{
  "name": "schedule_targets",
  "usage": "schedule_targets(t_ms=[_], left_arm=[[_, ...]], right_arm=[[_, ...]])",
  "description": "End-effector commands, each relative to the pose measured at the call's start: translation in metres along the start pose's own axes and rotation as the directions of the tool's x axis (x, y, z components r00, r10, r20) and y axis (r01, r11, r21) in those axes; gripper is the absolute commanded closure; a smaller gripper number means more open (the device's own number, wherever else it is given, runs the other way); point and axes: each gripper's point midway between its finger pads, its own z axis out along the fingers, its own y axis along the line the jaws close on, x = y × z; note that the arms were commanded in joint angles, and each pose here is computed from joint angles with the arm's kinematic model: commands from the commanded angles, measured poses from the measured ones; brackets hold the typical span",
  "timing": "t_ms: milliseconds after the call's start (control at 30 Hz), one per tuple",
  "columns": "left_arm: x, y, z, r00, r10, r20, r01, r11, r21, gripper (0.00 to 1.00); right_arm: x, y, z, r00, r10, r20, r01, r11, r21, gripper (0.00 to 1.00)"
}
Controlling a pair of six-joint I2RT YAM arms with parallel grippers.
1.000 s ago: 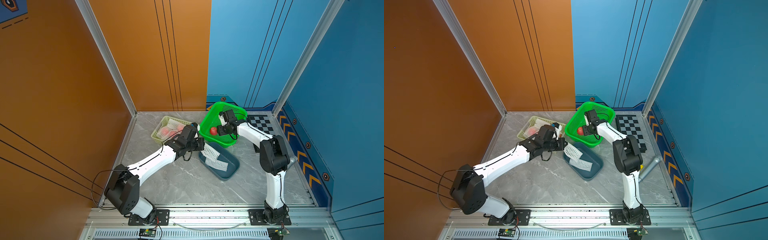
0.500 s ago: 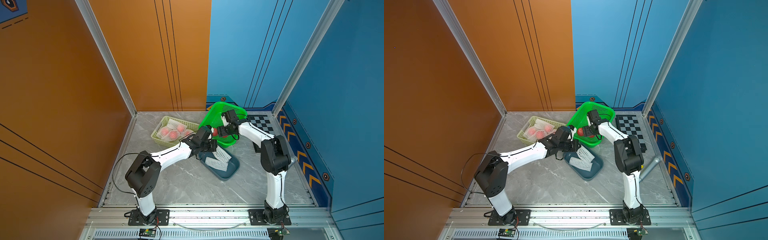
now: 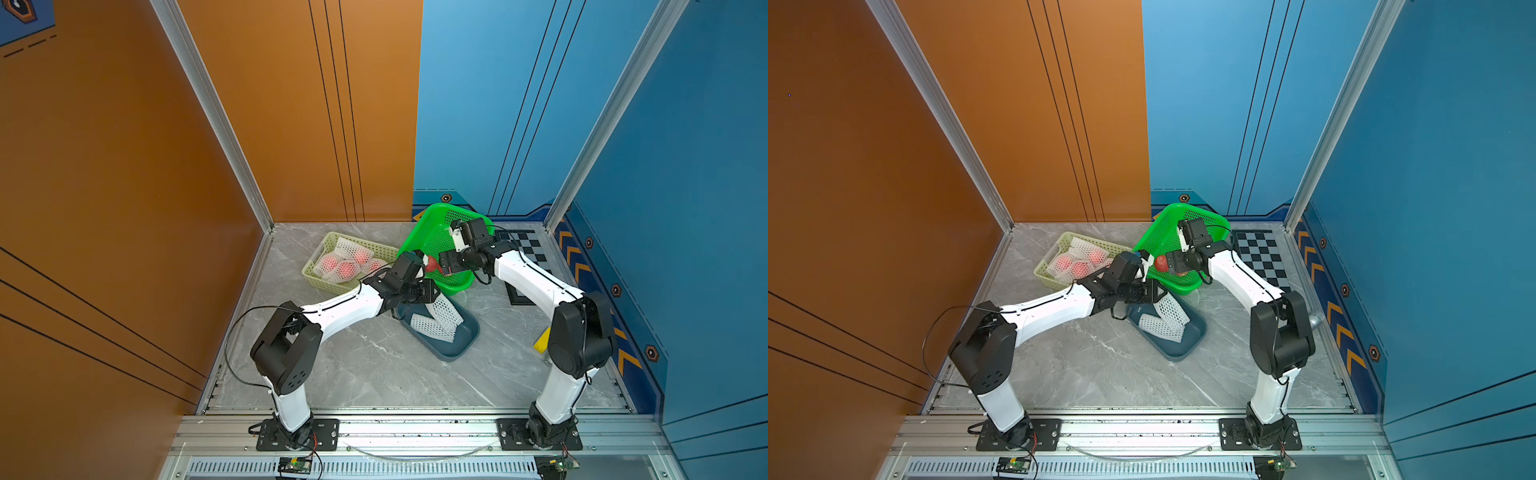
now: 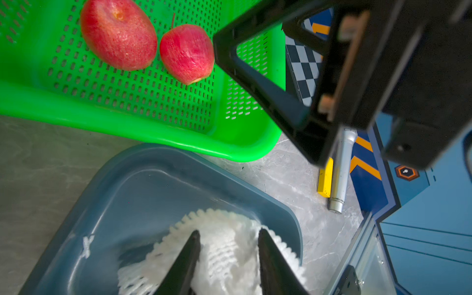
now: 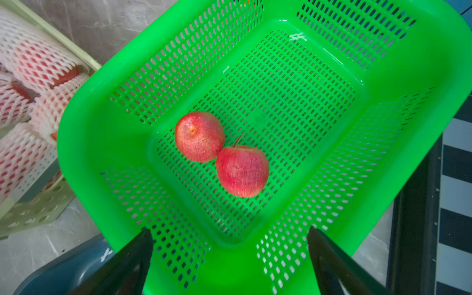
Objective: Remove foam nets from apples
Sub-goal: Place the foam net into the storage box.
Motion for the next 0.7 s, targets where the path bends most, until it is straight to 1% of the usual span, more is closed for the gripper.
schedule_targets(t_ms=[0,33,167,267,367,400,433,500,567,667], left_arm=[[-0.004,-0.006,-0.010,1.000,0.018,-0.015,-0.018,1.000,0.025,0.53],[-0.004,-0.004,-0.011,1.000,0.016,-0.017,-0.015,1.000,0.023,0.53],[-0.001,0.002,-0.013,0.999,-0.009,-0.032,0.010,1.000,0.029,0.43],[0.002,0.006,-0.017,0.999,-0.016,-0.035,0.017,1.000,0.025,0.42],[0.006,0.012,-0.021,0.999,-0.025,-0.045,0.026,1.000,0.017,0.37],[0.008,0.013,-0.022,0.998,-0.028,-0.047,0.029,0.999,0.016,0.33],[0.010,0.014,-0.022,0.998,-0.031,-0.052,0.032,0.999,0.015,0.28],[0.012,0.015,-0.024,0.998,-0.035,-0.058,0.036,0.999,0.021,0.25],[0.013,0.014,-0.026,0.997,-0.037,-0.061,0.039,0.999,0.028,0.20],[0.013,0.012,-0.030,0.998,-0.038,-0.057,0.040,0.999,0.033,0.16]], right_arm=[[0.007,0.011,-0.026,0.999,-0.001,0.032,0.002,1.000,-0.026,0.04],[0.011,0.017,-0.034,0.999,-0.013,0.044,0.015,0.999,-0.043,0.04],[0.031,0.035,-0.065,0.993,-0.035,0.110,0.043,0.996,-0.076,0.04],[0.052,0.047,-0.083,0.990,-0.047,0.131,0.062,0.992,-0.112,0.05],[0.075,0.070,-0.099,0.982,-0.098,0.161,0.127,0.975,-0.185,0.04],[0.082,0.076,-0.102,0.979,-0.114,0.168,0.148,0.967,-0.205,0.04],[0.089,0.082,-0.103,0.977,-0.128,0.171,0.165,0.962,-0.219,0.03],[0.100,0.089,-0.101,0.977,-0.136,0.166,0.173,0.958,-0.227,0.03],[0.109,0.092,-0.094,0.978,-0.139,0.153,0.171,0.959,-0.224,0.04],[0.113,0.093,-0.084,0.981,-0.137,0.139,0.164,0.964,-0.211,0.05]])
